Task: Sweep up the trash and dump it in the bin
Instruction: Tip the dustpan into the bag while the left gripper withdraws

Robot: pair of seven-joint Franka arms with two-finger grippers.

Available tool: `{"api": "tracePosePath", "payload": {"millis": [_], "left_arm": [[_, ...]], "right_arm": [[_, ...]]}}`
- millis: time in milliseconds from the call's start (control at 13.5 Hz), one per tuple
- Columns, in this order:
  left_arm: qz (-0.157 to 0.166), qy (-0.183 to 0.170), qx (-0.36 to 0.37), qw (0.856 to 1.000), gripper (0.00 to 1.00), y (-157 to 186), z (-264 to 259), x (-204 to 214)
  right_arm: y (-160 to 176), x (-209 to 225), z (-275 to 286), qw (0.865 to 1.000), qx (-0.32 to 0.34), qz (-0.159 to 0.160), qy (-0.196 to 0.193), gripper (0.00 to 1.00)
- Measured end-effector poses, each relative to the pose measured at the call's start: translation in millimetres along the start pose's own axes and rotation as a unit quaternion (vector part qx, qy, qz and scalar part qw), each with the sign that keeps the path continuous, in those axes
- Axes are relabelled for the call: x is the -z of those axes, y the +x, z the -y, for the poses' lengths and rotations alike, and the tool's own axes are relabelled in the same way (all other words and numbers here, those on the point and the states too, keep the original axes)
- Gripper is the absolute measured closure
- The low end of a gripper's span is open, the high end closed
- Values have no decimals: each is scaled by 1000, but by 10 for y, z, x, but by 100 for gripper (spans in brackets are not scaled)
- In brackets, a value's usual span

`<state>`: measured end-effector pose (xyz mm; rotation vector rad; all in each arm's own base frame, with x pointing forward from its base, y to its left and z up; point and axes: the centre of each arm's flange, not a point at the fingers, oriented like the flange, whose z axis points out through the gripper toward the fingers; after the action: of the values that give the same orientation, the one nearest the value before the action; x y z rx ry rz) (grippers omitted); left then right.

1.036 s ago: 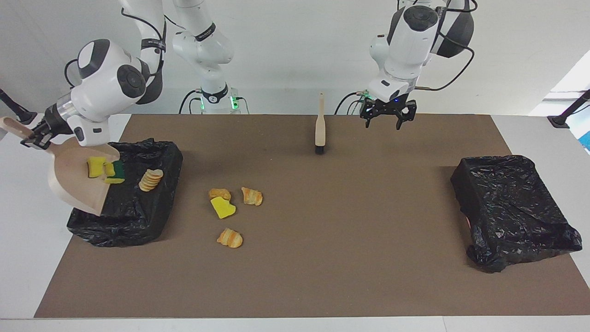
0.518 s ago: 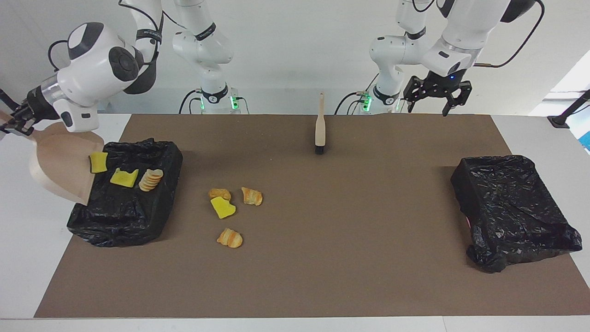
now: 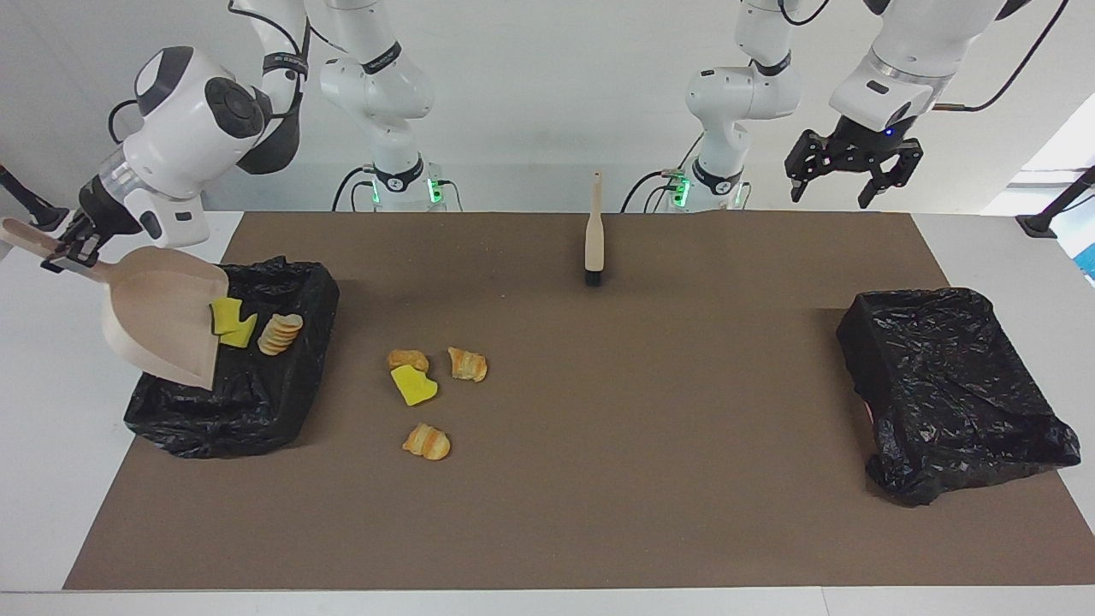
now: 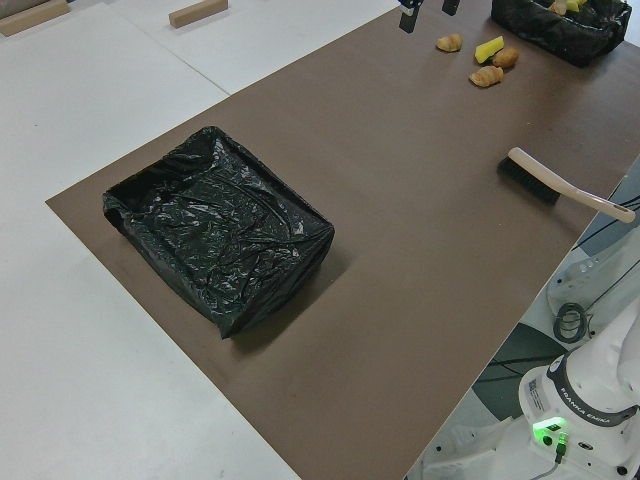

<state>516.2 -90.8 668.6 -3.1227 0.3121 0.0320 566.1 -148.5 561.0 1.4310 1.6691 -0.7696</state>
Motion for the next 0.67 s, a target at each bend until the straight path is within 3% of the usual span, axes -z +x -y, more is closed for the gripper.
{"api": "tracePosePath", "payload": {"millis": [370,518,666], "left_arm": [[-3,-1,2,1000,0,12,35,99],[-4,-1,4,1000,0,-5,53,118],[-5,-1,5,1000,0,-8,62,122]], "right_arm": [[-437,190,66,999,31,21,-27,68],[-263,215,37,998,26,26,-41,68],[179,158,-4,998,13,45,-48,68]]}}
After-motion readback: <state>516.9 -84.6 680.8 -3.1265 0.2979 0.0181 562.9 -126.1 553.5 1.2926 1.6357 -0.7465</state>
